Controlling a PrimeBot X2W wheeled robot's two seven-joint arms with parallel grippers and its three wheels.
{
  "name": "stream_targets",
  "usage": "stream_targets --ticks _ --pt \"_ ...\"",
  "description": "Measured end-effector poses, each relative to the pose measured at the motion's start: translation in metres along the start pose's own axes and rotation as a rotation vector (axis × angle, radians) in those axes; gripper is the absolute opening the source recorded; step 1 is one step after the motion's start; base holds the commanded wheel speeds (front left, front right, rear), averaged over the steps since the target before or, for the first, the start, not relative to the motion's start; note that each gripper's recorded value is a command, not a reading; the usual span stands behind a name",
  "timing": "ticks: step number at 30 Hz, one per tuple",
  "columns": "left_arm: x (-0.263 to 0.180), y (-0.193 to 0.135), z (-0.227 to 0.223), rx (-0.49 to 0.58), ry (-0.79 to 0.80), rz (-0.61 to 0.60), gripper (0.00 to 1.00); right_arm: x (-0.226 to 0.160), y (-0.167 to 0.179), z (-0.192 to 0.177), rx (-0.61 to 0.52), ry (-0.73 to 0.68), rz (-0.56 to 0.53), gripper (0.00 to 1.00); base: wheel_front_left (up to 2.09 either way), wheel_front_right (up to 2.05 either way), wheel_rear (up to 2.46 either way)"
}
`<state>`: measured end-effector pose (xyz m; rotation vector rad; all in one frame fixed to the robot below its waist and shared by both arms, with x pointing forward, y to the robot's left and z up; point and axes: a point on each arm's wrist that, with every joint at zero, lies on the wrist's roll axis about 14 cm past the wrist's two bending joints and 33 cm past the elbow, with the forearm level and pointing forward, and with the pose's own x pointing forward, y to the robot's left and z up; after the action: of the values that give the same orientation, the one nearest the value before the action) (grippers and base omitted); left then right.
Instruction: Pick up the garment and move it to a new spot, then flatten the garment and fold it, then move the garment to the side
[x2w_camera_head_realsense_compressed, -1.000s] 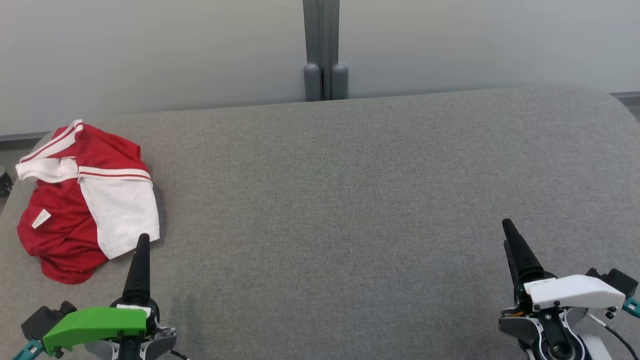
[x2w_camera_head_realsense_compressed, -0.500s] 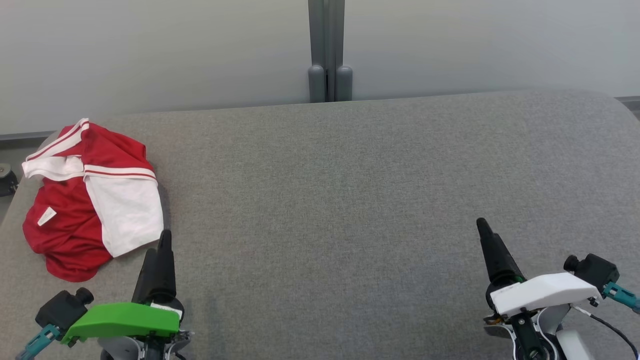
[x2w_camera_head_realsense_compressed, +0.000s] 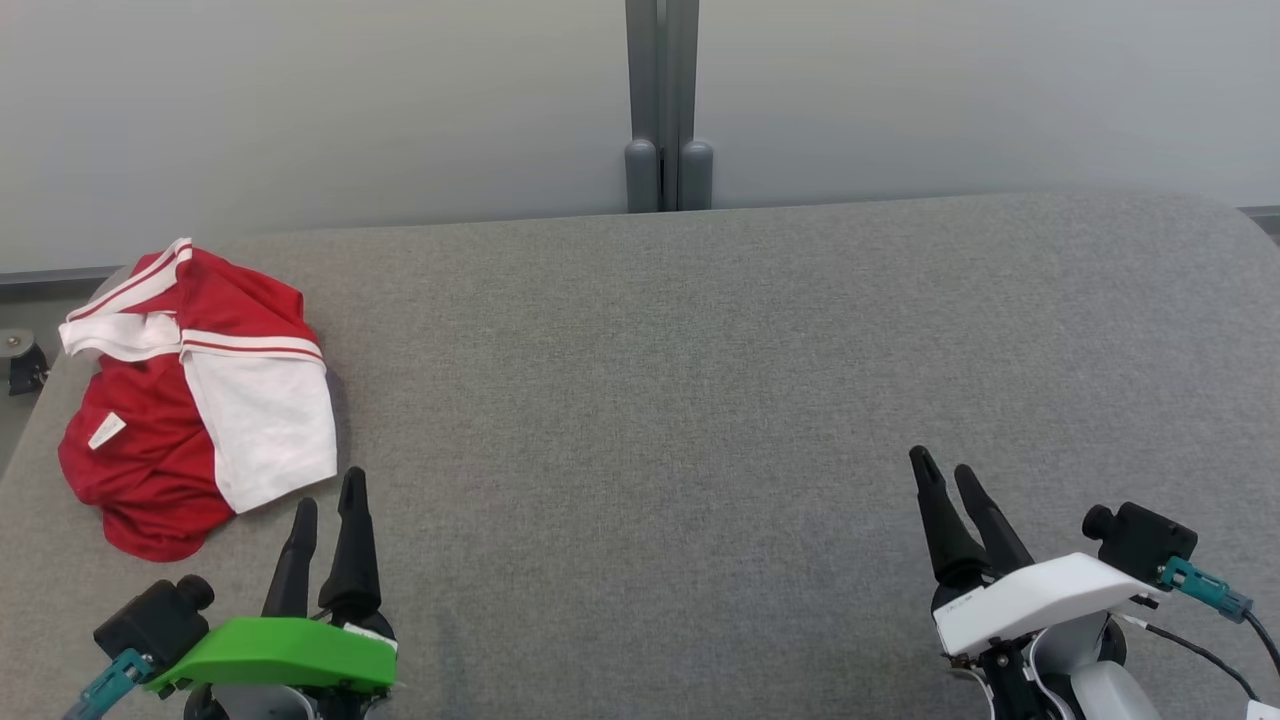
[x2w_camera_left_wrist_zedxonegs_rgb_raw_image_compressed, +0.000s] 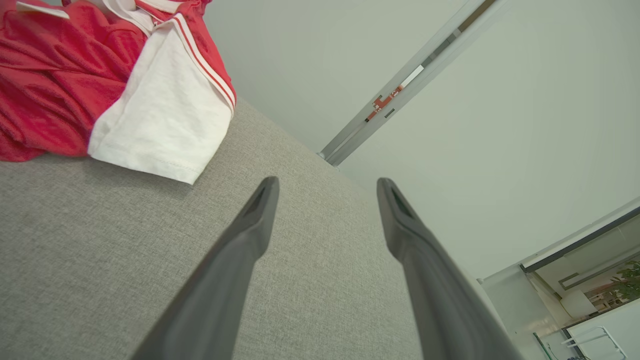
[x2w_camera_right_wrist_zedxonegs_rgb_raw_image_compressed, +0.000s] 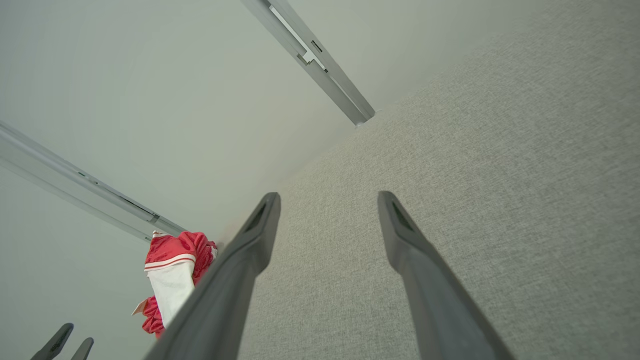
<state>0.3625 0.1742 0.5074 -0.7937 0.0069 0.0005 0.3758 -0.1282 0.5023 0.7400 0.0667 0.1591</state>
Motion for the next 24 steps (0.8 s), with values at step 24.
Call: stream_targets --ticks 24 --pt "-0.012 -0.02 0.004 0.284 -0.053 -0.073 1.0 -0.001 0.029 0.0 -0.24 -0.035 0.102 1.0 0.0 0.0 0.0"
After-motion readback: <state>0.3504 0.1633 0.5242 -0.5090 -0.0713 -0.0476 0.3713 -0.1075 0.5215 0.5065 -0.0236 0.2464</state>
